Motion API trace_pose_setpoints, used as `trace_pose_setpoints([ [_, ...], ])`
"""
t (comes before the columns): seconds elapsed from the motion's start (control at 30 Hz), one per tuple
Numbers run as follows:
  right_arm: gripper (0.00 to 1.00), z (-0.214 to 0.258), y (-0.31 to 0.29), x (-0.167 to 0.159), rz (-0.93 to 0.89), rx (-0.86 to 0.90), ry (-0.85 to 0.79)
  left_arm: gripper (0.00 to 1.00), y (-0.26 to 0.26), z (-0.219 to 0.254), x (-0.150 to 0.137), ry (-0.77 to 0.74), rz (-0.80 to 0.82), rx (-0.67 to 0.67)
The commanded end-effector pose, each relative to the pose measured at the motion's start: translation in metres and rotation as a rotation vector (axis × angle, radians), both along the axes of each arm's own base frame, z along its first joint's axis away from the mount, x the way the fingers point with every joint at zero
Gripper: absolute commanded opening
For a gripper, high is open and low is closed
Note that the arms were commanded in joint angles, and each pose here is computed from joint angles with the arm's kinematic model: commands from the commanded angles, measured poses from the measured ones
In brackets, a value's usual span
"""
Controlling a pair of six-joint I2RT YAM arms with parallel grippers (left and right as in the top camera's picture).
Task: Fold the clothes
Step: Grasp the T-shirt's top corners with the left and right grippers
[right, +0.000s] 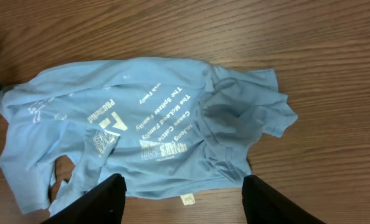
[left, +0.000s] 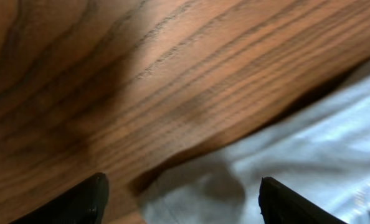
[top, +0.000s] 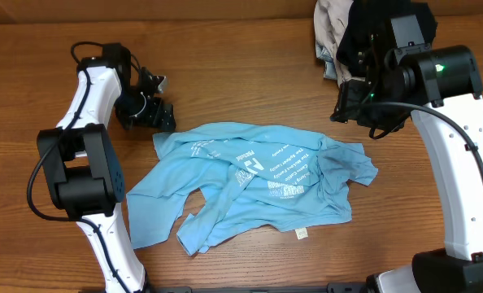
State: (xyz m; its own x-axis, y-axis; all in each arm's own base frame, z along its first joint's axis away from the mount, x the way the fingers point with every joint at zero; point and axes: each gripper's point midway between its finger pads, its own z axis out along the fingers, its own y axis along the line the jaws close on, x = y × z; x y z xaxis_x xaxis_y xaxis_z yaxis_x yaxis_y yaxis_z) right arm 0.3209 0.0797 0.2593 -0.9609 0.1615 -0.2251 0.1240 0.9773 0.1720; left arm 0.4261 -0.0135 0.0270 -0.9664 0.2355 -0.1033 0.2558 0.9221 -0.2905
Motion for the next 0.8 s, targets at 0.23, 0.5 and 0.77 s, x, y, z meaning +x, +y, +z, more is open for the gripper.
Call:
trace_pose_setpoints([
  [0.23, 0.64, 0.0, 0.004, -0.001, 0.01, 0.016, 0.001, 0.63, 0.0, -0.023, -0.015, 0.016, -0.013, 0.016],
  [0.5, 0.64, 0.0, 0.004, -0.001, 0.01, 0.016, 0.001, 0.33, 0.0, -0.036, -0.023, 0.044, 0.024, 0.013],
  [0.77, 0.64, 0.001, 0.004, 0.0, 0.011, 0.017, -0.003, 0.04, -0.001, -0.042, -0.034, 0.096, 0.076, 0.012],
])
